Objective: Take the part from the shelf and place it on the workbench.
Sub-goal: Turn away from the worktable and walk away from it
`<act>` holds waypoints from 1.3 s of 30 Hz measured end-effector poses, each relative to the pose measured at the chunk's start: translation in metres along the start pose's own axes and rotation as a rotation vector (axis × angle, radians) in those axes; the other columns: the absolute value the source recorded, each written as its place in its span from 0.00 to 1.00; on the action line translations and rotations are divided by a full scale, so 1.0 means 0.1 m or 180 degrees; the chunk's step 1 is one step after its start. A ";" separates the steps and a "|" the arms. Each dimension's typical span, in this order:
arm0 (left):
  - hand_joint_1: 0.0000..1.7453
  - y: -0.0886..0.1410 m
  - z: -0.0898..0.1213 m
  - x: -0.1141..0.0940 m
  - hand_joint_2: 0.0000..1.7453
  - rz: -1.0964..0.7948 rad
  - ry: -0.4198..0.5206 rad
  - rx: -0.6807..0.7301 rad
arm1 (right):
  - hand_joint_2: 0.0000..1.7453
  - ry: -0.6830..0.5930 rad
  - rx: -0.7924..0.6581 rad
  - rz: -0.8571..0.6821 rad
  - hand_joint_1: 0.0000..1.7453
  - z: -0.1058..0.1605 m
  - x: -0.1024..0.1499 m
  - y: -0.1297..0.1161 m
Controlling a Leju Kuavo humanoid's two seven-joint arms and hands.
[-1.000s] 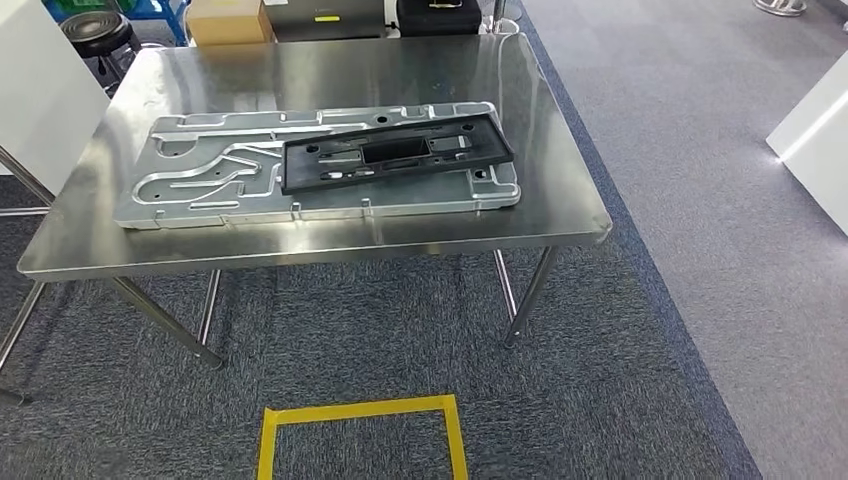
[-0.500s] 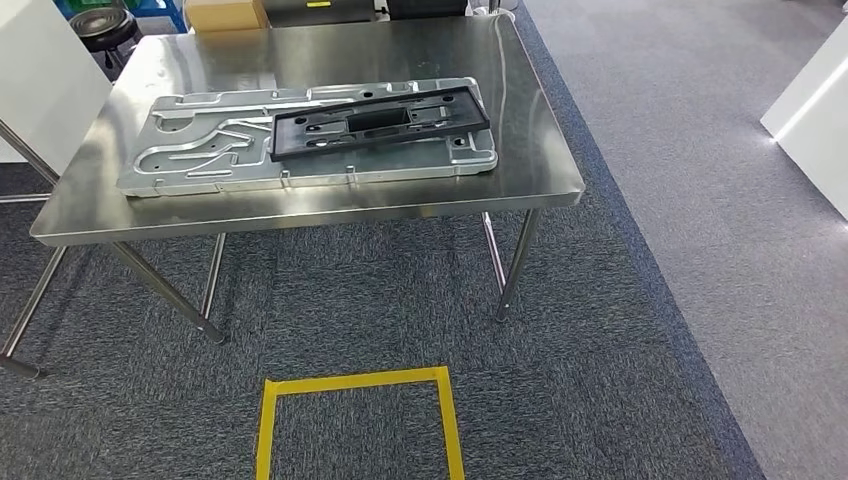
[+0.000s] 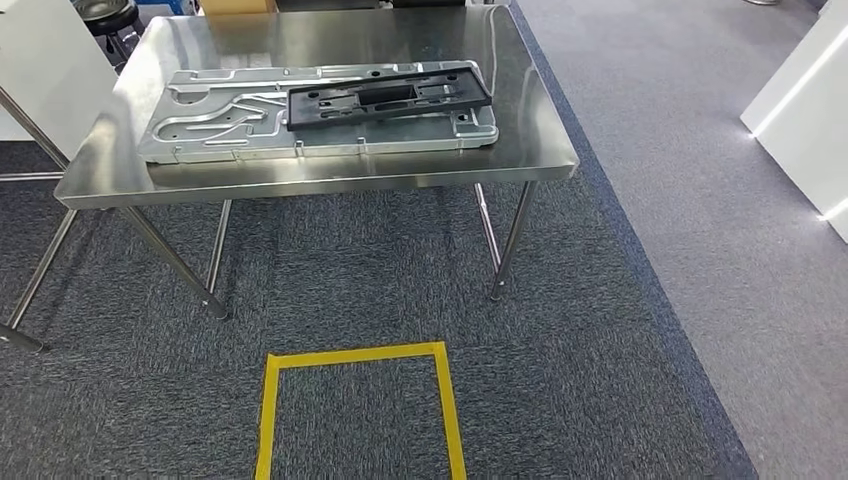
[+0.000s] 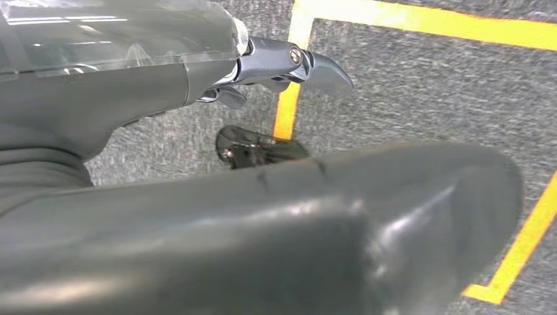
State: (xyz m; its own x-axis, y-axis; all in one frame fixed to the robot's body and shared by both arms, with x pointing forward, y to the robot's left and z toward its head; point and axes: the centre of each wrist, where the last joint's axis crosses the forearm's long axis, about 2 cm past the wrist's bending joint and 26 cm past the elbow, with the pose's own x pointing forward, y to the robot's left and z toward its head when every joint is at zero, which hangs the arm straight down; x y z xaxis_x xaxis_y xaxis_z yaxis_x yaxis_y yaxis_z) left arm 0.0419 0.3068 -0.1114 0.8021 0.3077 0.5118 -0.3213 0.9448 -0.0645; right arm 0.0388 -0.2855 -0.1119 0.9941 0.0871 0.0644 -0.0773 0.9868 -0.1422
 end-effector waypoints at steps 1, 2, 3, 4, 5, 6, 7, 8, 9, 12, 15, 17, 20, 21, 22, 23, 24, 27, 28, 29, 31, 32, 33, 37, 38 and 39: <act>0.00 0.00 0.00 0.01 0.00 -0.0004 -0.0005 -0.0002 | 0.00 -0.0023 0.0010 -0.0003 0.00 0.00 0.02 0.01; 0.00 0.00 -0.01 0.02 0.00 -0.0007 -0.0008 -0.0001 | 0.00 -0.0049 0.0023 -0.0005 0.00 0.00 0.04 0.02; 0.00 0.01 -0.01 0.03 0.00 -0.0011 -0.0010 0.0002 | 0.00 -0.0074 0.0039 -0.0006 0.00 0.01 0.05 0.03; 0.00 0.01 -0.01 0.03 0.00 -0.0014 -0.0007 0.0008 | 0.00 -0.0095 0.0055 -0.0007 0.00 0.01 0.06 0.04; 0.00 0.03 -0.02 0.04 0.00 -0.0020 -0.0004 0.0018 | 0.00 -0.0110 0.0074 -0.0008 0.00 0.01 0.06 0.06; 0.00 0.04 -0.02 0.05 0.00 -0.0025 0.0002 0.0026 | 0.00 -0.0120 0.0086 -0.0009 0.00 0.01 0.07 0.07; 0.00 0.05 -0.02 0.05 0.00 -0.0030 0.0010 0.0033 | 0.00 -0.0128 0.0095 -0.0011 0.00 0.02 0.08 0.08; 0.00 0.06 -0.02 0.05 0.00 -0.0033 0.0015 0.0039 | 0.00 -0.0136 0.0103 -0.0012 0.00 0.02 0.08 0.09; 0.00 0.06 -0.02 0.05 0.00 -0.0034 0.0020 0.0042 | 0.00 -0.0145 0.0106 -0.0014 0.00 0.02 0.09 0.09; 0.00 0.06 -0.02 0.05 0.00 -0.0037 0.0027 0.0066 | 0.00 -0.0170 0.0127 -0.0025 0.00 0.02 0.09 0.09; 0.00 0.07 -0.02 0.06 0.00 -0.0039 0.0055 0.0092 | 0.00 -0.0213 0.0159 -0.0037 0.00 0.02 0.08 0.10; 0.00 0.07 -0.02 0.06 0.00 -0.0044 0.0064 0.0102 | 0.00 -0.0243 0.0175 -0.0039 0.00 0.02 0.08 0.10; 0.00 0.07 -0.02 0.06 0.00 -0.0059 0.0097 0.0126 | 0.00 -0.0279 0.0203 -0.0043 0.00 0.02 0.08 0.10; 0.00 0.07 -0.02 0.05 0.00 -0.0061 0.0114 0.0135 | 0.00 -0.0286 0.0210 -0.0046 0.00 0.02 0.09 0.10; 0.00 0.07 -0.02 0.05 0.00 -0.0059 0.0130 0.0144 | 0.00 -0.0290 0.0215 -0.0050 0.00 0.02 0.09 0.10; 0.00 0.07 -0.02 0.05 0.00 -0.0055 0.0143 0.0153 | 0.00 -0.0292 0.0217 -0.0055 0.00 0.02 0.08 0.10; 0.00 0.07 -0.02 0.05 0.00 -0.0052 0.0156 0.0163 | 0.00 -0.0291 0.0217 -0.0063 0.00 0.02 0.08 0.10; 0.00 0.08 -0.02 0.05 0.25 -0.0039 0.0199 0.0205 | 0.50 -0.0273 0.0218 -0.0099 0.00 0.02 0.06 0.11; 0.00 0.08 -0.02 0.05 0.50 -0.0036 0.0213 0.0219 | 0.75 -0.0262 0.0216 -0.0109 0.00 0.02 0.06 0.11; 0.00 0.08 -0.02 0.05 0.75 -0.0036 0.0223 0.0232 | 1.00 -0.0252 0.0212 -0.0116 0.00 0.02 0.06 0.11; 0.00 0.08 -0.02 0.05 1.00 -0.0042 0.0234 0.0247 | 1.00 -0.0234 0.0187 -0.0126 0.00 0.02 0.06 0.09; 0.00 0.07 -0.02 0.05 1.00 -0.0044 0.0235 0.0249 | 1.00 -0.0225 0.0168 -0.0133 0.00 0.02 0.06 0.09; 0.00 0.07 -0.02 0.05 1.00 -0.0047 0.0235 0.0249 | 1.00 -0.0210 0.0145 -0.0141 0.00 0.01 0.06 0.08; 0.00 0.07 -0.03 0.07 0.75 -0.0062 0.0223 0.0248 | 1.00 -0.0080 0.0057 -0.0167 0.00 0.01 0.05 0.08; 0.00 0.07 -0.03 0.07 0.75 -0.0062 0.0221 0.0247 | 0.75 -0.0054 0.0051 -0.0170 0.00 0.01 0.05 0.08; 0.00 0.07 -0.03 0.07 1.00 -0.0061 0.0220 0.0247 | 0.50 -0.0041 0.0052 -0.0175 0.00 0.01 0.05 0.07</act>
State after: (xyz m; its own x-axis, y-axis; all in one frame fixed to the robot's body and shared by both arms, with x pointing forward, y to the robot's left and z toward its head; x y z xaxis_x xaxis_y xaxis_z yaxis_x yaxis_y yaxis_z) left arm 0.0465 0.3161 -0.1106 0.8404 0.2992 0.4519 -0.3414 0.9398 0.0127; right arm 0.0432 -0.2775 -0.1113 0.9959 0.0343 0.0842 -0.0239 0.9923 -0.1219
